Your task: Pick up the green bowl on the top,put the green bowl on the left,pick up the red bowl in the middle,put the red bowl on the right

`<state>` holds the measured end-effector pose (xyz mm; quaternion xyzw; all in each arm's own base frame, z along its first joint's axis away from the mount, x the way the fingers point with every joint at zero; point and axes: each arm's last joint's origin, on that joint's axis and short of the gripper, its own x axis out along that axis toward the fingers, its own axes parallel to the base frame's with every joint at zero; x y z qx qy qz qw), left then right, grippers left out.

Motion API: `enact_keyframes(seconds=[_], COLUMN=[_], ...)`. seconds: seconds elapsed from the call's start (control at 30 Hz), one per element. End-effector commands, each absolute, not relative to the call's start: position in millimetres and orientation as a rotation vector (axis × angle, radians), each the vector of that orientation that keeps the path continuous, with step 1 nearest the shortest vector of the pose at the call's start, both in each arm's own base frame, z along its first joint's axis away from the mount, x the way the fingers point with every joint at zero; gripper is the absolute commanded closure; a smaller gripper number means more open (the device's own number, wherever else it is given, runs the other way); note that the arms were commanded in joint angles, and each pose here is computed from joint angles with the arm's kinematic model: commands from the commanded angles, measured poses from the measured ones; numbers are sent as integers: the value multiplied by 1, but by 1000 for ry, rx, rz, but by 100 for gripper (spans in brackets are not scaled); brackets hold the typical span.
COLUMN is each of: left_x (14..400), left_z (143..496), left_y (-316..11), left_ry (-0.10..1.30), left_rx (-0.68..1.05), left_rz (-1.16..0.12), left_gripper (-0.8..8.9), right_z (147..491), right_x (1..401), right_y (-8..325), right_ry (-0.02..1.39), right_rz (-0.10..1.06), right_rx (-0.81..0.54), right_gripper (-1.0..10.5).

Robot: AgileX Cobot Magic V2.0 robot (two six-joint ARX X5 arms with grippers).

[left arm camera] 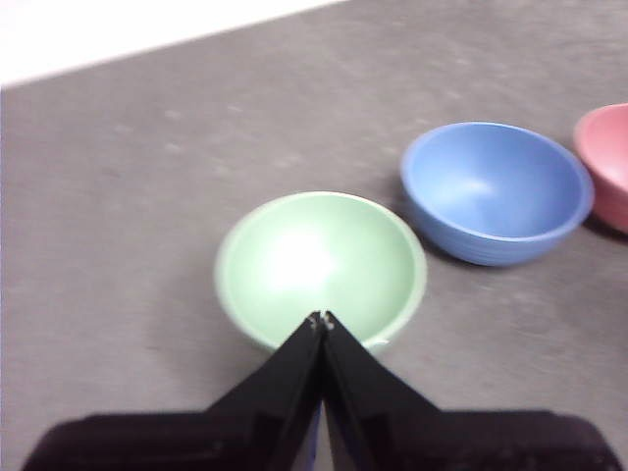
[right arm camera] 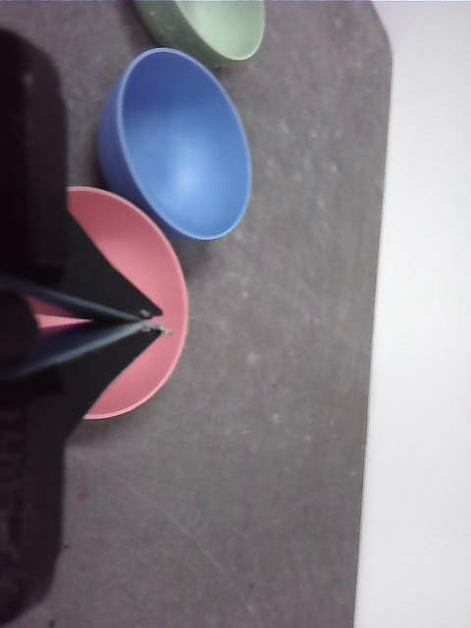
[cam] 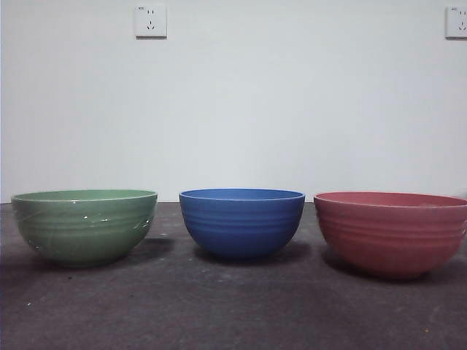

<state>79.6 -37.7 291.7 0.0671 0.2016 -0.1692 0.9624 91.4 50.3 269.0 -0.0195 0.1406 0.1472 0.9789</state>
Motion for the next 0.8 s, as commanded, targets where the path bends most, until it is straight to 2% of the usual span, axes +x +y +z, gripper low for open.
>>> enact_keyframes(seconds=[0.03, 0.17, 0.27, 0.4, 0.57, 0.8], left_x=[66, 59, 64, 77, 90, 95], left_z=[295, 286, 263, 225, 181, 148], left_y=[-24, -12, -7, -5, -3, -3], left_ry=[287, 88, 20, 42, 136, 209], left_rx=[154, 87, 73, 71, 50, 18], left_rz=[-279, -173, -76, -86, -79, -73], left_gripper=[817, 817, 817, 817, 817, 817], right_z=[266, 264, 262, 261, 260, 260], right_x=[91, 90, 90, 89, 89, 89], right_y=[50, 50, 49, 49, 49, 49], right_ry=[300, 328, 341, 349, 364, 367], right_rz=[293, 291, 290, 289, 289, 289], right_rx=[-38, -51, -57, -61, -67, -69], right_gripper=[945, 945, 945, 945, 945, 945])
